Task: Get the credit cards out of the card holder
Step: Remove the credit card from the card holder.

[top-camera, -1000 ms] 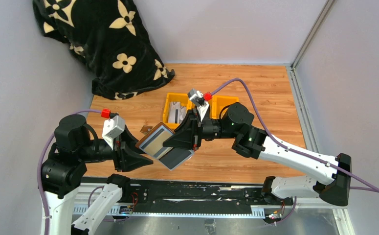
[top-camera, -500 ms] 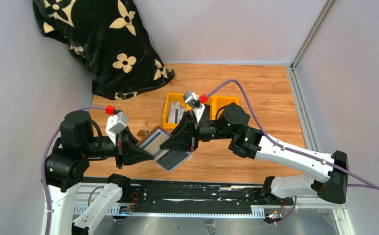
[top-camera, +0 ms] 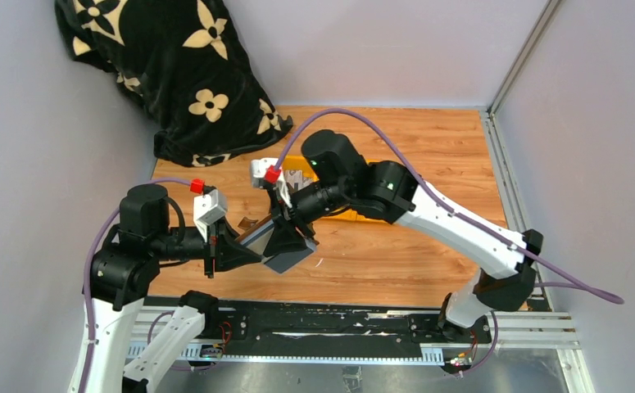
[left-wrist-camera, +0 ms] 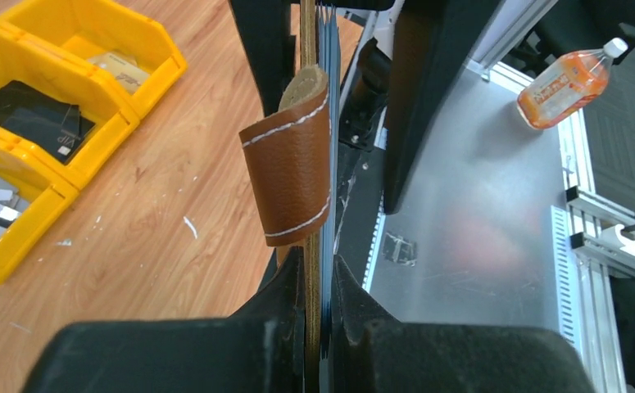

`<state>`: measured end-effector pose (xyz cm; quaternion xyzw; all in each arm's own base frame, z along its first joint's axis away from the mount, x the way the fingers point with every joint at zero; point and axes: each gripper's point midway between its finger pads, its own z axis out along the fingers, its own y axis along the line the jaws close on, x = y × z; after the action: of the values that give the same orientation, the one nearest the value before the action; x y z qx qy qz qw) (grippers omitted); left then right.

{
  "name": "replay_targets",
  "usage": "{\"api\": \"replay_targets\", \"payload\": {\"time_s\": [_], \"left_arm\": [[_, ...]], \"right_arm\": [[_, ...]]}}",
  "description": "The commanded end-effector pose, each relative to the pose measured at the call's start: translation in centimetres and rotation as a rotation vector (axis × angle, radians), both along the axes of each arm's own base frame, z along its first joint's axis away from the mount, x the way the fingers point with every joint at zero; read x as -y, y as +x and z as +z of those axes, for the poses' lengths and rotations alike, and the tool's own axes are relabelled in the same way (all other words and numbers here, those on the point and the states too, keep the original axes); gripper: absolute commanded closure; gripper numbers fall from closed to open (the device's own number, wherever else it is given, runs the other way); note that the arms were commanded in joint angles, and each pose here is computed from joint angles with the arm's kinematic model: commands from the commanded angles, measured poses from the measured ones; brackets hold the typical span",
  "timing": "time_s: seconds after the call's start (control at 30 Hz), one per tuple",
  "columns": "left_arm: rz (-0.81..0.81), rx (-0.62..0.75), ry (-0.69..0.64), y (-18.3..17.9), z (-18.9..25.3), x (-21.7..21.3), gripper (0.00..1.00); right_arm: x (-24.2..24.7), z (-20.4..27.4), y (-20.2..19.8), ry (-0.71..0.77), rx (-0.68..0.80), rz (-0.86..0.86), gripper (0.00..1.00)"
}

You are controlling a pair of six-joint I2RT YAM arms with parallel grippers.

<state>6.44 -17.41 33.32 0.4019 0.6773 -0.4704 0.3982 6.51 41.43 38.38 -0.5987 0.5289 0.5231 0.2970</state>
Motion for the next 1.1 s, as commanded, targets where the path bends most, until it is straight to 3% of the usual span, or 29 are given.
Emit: {"api": "replay_targets", "payload": {"time_s": [0.0, 0.13, 0.2, 0.23, 0.33, 0.37, 0.5, 0.63, 0.8, 1.07], "left_arm": [[-0.073, 0.089, 0.054, -0.6, -1.5, -0.3, 1.0], [-0.059, 0.136, 0.102, -0.3, -2.3, -0.8, 1.0], [-0.049, 0.169, 0.116, -0.1, -2.3, -1.0, 0.99], [-0.042, 0.182, 0.127, 0.1, -2.4, -1.1, 0.85], [-0.034, 0.209, 0.134, 0.2, -2.2, -1.3, 0.12], [-0.037, 0.215, 0.129, 0.0, -2.1, -1.3, 0.02], [-0.014, 0.175, 0.078, -0.2, -1.0, -0.9, 0.0], [0.047, 0.141, -0.033, 0.2, 0.9, -0.2, 0.0], [0.105, 0.139, -0.277, 0.8, 5.1, 0.9, 0.0], [0.08, 0.086, -0.337, 0.2, 7.1, 1.2, 0.03]], "right_arm": [[2.7, -4.5, -0.2, -0.252, 0.052, 0.069, 0.64], [1.8, -4.1, 0.5, -0.26, 0.072, 0.061, 0.98], [1.4, -3.3, 0.8, -0.231, 0.091, 0.048, 1.0], [1.2, -2.6, 1.0, -0.205, 0.104, 0.039, 1.0], [0.6, -0.6, 2.1, -0.103, 0.094, -0.04, 1.0], [0.4, 0.6, 2.5, -0.046, 0.078, -0.072, 1.0], [0.9, 4.6, 3.7, 0.205, -0.015, -0.209, 1.0], [2.6, 9.3, 2.3, 0.533, -0.093, -0.208, 1.0], [3.8, 10.3, 1.4, 0.676, -0.223, -0.193, 1.0], [4.9, 12.6, 0.5, 0.803, -0.255, -0.174, 1.0]]}}
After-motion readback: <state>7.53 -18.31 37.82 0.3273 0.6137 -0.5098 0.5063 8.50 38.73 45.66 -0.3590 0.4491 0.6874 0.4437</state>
